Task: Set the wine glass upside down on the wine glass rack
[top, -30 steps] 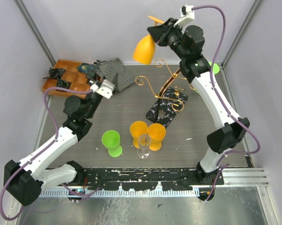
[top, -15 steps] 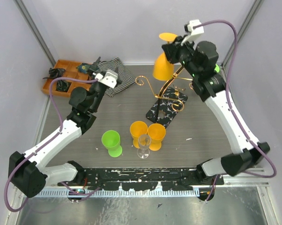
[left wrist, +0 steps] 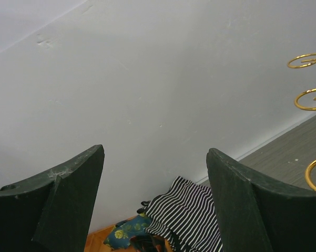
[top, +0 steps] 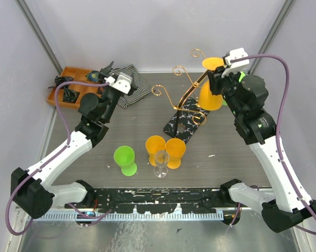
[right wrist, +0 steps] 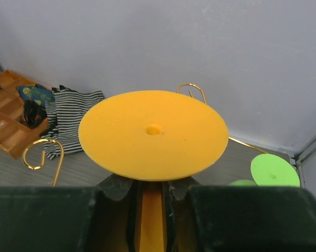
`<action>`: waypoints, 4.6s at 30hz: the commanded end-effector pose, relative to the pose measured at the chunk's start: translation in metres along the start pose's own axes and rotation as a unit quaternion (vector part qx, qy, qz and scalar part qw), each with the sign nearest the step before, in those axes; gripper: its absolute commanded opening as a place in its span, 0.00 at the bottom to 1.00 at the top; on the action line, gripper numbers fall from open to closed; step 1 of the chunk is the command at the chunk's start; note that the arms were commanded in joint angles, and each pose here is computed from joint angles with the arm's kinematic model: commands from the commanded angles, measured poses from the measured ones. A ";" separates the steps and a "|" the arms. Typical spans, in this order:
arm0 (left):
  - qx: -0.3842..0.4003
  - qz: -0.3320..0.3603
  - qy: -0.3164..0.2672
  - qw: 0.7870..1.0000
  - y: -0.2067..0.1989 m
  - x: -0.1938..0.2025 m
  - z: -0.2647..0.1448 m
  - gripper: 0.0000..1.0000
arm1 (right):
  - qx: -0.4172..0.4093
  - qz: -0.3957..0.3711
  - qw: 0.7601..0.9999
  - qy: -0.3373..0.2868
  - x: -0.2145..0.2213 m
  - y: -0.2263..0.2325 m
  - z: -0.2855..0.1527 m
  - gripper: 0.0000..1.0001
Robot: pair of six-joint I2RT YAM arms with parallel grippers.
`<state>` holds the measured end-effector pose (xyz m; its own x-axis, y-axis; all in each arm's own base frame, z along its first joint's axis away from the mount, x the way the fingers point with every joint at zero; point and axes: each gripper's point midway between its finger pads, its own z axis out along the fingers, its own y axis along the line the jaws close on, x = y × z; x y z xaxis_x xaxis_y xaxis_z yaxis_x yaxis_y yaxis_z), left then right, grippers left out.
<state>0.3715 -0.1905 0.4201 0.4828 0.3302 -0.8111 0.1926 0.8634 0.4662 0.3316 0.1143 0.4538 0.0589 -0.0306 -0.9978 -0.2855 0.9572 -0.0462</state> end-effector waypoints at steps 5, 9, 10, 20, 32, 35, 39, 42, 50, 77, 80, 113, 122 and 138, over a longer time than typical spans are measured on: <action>0.007 -0.029 -0.017 0.999 0.002 -0.019 0.008 0.85 | 0.032 -0.027 0.999 0.025 0.034 -0.017 -0.036 0.01; 0.014 -0.027 -0.017 0.999 -0.002 -0.017 0.009 0.86 | 0.030 -0.009 0.999 0.031 0.059 -0.014 -0.046 0.01; 0.015 -0.026 -0.018 0.999 -0.003 -0.017 0.009 0.86 | 0.030 -0.003 0.999 0.027 0.063 -0.013 -0.047 0.01; 0.054 -0.043 -0.025 0.997 -0.017 -0.022 0.015 0.87 | 0.024 -0.001 1.000 0.010 0.082 -0.010 -0.053 0.01; 0.243 0.022 -0.112 0.963 -0.098 -0.056 0.029 0.91 | 0.043 -0.073 0.994 0.072 0.031 -0.028 -0.060 0.01; 0.257 0.050 -0.125 0.957 -0.110 -0.059 0.034 0.91 | 0.038 -0.078 0.991 0.101 0.017 -0.029 -0.061 0.01; 0.264 0.067 -0.147 0.951 -0.120 -0.070 0.036 0.91 | -0.010 -0.057 0.992 0.112 -0.001 -0.011 -0.059 0.01; 0.272 0.076 -0.170 0.944 -0.127 -0.080 0.034 0.90 | -0.083 -0.029 0.988 0.127 -0.001 0.018 -0.050 0.01; 0.268 0.093 -0.206 0.937 -0.136 -0.104 0.035 0.86 | -0.202 0.015 0.963 0.178 0.021 0.065 -0.029 0.01; 0.274 0.055 -0.248 0.928 -0.163 -0.141 0.033 0.52 | -0.252 0.025 0.949 0.190 0.025 0.083 -0.015 0.01; 0.266 0.054 -0.251 0.929 -0.161 -0.144 0.034 0.48 | -0.255 0.025 0.946 0.196 0.030 0.084 -0.013 0.01; 0.179 0.059 -0.204 0.961 -0.143 -0.130 0.042 0.00 | -0.219 0.011 0.969 0.115 0.015 0.072 -0.022 0.44; 0.179 0.048 -0.207 0.961 -0.141 -0.134 0.041 0.00 | -0.220 -0.007 0.972 0.087 0.021 0.071 -0.021 0.46; 0.200 0.015 -0.218 0.955 -0.137 -0.148 0.029 0.00 | -0.222 -0.026 0.974 0.036 0.019 0.073 -0.004 0.50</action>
<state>0.3145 -0.3867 0.4462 0.7523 0.1663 -0.6375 0.4687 0.5448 0.6953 0.3086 0.1784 0.4192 -0.0426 -0.1297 -0.9906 -0.6600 0.7481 -0.0696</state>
